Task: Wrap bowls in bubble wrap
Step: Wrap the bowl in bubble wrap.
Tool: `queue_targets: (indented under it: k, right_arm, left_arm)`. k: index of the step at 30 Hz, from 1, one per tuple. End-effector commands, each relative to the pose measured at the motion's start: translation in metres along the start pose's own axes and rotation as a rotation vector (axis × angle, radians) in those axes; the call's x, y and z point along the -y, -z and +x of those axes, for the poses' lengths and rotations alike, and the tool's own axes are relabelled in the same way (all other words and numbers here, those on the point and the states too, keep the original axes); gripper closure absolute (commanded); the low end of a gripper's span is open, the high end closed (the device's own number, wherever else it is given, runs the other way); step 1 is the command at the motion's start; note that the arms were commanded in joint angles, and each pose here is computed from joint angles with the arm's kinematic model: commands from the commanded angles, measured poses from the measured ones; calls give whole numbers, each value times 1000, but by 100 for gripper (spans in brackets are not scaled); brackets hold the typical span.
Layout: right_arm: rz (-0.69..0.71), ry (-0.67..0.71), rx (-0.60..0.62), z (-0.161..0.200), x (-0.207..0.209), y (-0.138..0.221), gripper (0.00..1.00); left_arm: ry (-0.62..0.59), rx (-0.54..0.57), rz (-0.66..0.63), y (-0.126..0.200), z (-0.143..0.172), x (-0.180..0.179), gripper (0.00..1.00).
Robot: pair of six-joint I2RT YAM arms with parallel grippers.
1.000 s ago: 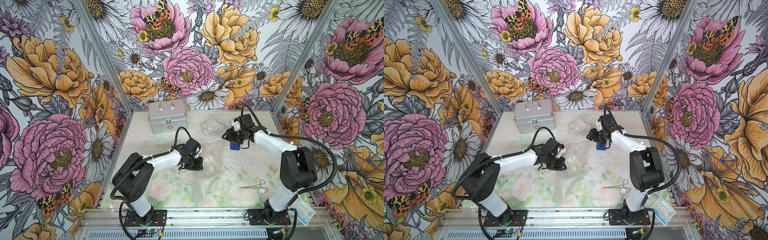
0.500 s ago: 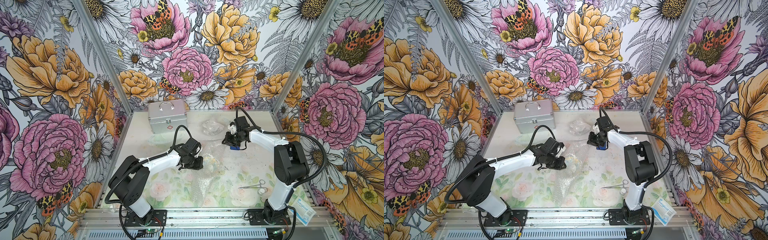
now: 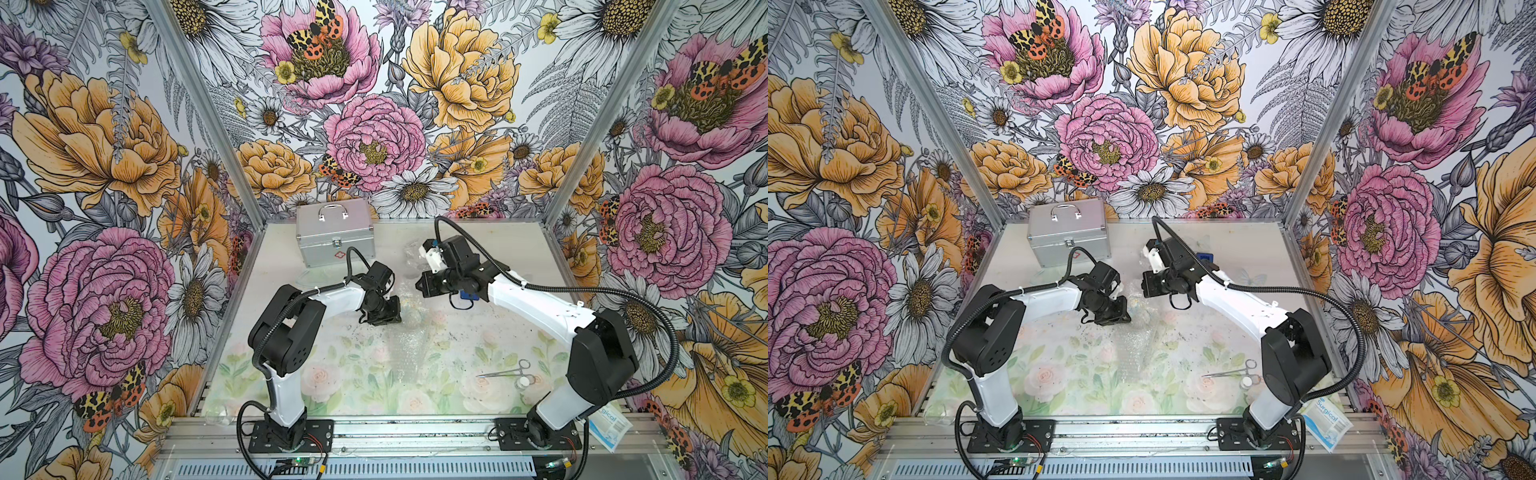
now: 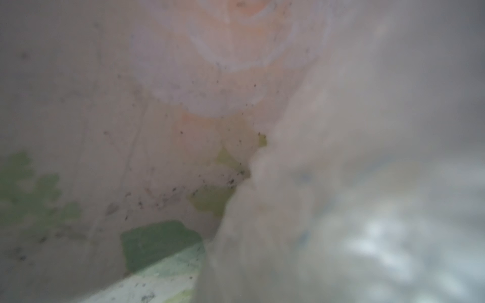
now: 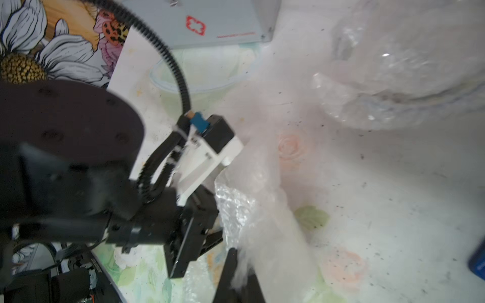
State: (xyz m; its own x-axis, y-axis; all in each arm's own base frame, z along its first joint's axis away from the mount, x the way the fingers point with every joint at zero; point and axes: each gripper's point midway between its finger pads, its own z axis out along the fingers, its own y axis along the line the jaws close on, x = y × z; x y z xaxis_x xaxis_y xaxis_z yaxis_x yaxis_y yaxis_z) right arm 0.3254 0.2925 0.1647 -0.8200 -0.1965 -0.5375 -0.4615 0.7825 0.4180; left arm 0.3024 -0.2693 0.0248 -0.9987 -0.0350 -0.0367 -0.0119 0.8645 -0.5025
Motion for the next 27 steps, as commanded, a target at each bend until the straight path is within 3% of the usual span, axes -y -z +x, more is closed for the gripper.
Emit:
queue_targets:
  k: [1, 9, 18, 25, 27]
  right_arm:
    - [12, 47, 9, 16, -9, -10, 100]
    - [58, 31, -100, 66, 2, -55, 100]
    - [68, 13, -104, 60, 10, -62, 100]
    - [58, -13, -121, 64, 13, -65, 100]
    - [58, -17, -117, 63, 13, -64, 100]
  left_arm:
    - [66, -11, 34, -6, -7, 0, 100]
    - [144, -43, 45, -14, -1, -13, 95]
    - [152, -59, 79, 1, 13, -19, 63]
    - [122, 39, 162, 50, 11, -4, 40]
    - [100, 65, 189, 59, 9, 4, 28]
